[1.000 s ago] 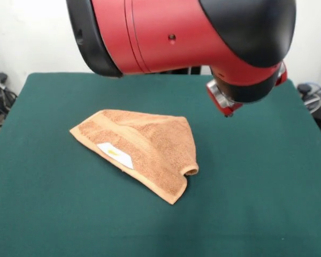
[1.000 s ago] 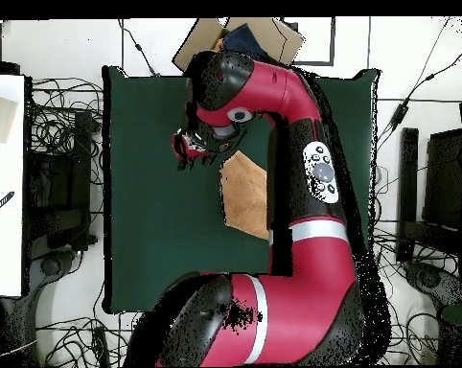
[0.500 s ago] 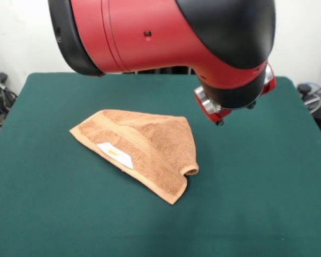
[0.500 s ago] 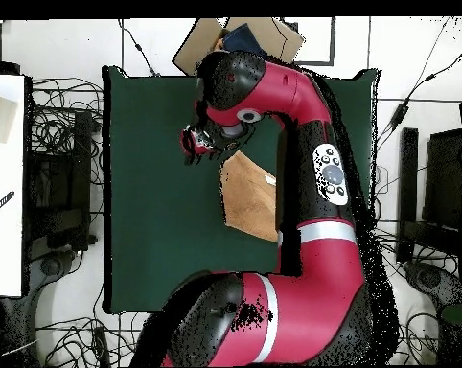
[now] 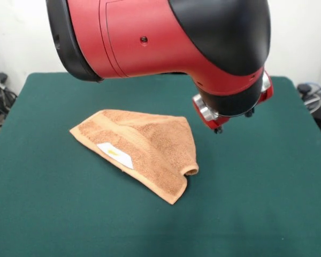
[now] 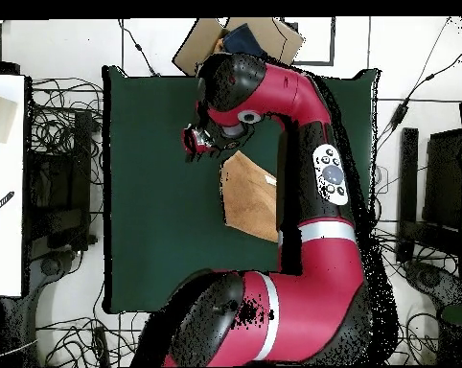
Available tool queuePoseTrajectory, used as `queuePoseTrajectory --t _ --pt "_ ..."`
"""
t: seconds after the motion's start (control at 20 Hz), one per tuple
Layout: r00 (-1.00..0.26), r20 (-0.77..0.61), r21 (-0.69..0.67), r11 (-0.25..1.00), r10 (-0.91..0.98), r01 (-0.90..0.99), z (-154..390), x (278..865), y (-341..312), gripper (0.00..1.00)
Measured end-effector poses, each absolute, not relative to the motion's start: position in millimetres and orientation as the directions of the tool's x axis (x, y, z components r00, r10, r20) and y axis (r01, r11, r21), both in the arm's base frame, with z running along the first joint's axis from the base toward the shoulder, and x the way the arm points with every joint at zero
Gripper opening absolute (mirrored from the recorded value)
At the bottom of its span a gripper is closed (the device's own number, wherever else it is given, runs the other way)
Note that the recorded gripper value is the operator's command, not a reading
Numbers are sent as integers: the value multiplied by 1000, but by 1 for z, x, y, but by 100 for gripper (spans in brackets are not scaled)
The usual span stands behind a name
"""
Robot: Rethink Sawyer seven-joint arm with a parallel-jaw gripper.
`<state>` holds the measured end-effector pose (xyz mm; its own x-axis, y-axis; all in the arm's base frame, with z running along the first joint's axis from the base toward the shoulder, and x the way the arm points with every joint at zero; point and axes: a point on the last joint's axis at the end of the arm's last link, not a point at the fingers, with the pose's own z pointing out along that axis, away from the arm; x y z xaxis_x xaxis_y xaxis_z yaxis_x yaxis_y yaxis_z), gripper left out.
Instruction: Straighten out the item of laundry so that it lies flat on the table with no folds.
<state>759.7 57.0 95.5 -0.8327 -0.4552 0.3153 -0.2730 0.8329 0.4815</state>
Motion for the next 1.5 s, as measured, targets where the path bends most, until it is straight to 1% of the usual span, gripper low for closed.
queuePoseTrajectory --t 0.6,0.85,1.5 --pt "-857 277 461 843 -434 -278 87 764 53 100" --pt "-856 282 466 842 -433 -272 81 762 51 100" --pt "-865 317 496 845 -389 -198 43 752 15 100"
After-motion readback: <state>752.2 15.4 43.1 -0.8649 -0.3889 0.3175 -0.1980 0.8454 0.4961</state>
